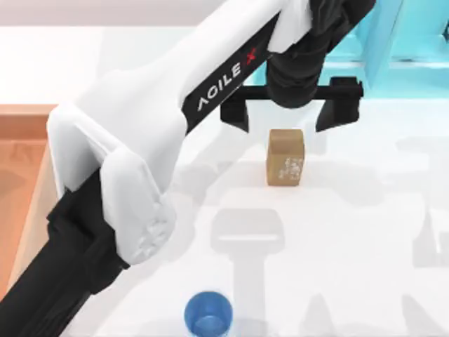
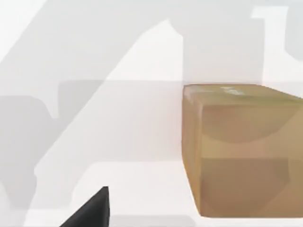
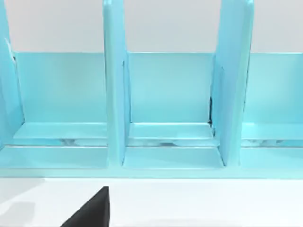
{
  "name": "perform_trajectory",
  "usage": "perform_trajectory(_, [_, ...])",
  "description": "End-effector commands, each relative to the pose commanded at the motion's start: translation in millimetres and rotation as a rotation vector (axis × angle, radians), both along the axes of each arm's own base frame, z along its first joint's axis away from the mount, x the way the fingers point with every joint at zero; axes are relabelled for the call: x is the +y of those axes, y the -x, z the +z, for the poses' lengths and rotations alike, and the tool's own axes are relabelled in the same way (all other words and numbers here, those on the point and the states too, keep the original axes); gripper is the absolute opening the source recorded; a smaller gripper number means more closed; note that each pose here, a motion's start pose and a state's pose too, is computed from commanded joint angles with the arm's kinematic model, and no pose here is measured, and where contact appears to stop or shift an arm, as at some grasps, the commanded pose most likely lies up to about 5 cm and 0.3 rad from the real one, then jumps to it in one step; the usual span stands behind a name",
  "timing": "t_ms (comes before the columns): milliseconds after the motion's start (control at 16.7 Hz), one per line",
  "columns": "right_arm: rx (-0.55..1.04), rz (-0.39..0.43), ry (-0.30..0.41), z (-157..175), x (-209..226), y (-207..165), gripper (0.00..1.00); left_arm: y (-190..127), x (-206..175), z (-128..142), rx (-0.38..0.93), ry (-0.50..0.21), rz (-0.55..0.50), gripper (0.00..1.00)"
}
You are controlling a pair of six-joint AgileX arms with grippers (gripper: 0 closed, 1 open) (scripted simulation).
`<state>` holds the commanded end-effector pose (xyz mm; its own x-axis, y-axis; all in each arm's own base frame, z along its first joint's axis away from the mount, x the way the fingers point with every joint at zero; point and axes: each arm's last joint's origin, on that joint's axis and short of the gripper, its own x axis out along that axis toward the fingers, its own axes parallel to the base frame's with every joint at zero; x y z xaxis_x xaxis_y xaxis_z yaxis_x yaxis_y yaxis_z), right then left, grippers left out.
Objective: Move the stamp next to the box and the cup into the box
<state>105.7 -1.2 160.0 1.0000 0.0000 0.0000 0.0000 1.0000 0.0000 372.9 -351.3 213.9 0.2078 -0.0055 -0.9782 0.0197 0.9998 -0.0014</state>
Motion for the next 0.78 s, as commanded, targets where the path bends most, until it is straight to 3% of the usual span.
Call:
perform_trajectory(600, [0.000, 0.000, 0.000, 0.0, 0.0, 0.0, 1.00, 1.3, -6.5, -10.0, 0.007, -0.003, 0.001, 1.00])
perform_trajectory(780, [0.000, 0.000, 0.000, 0.0, 0.0, 0.0, 1.00, -4.6, -8.8, -25.4, 0.004, 0.000, -0.001, 1.00])
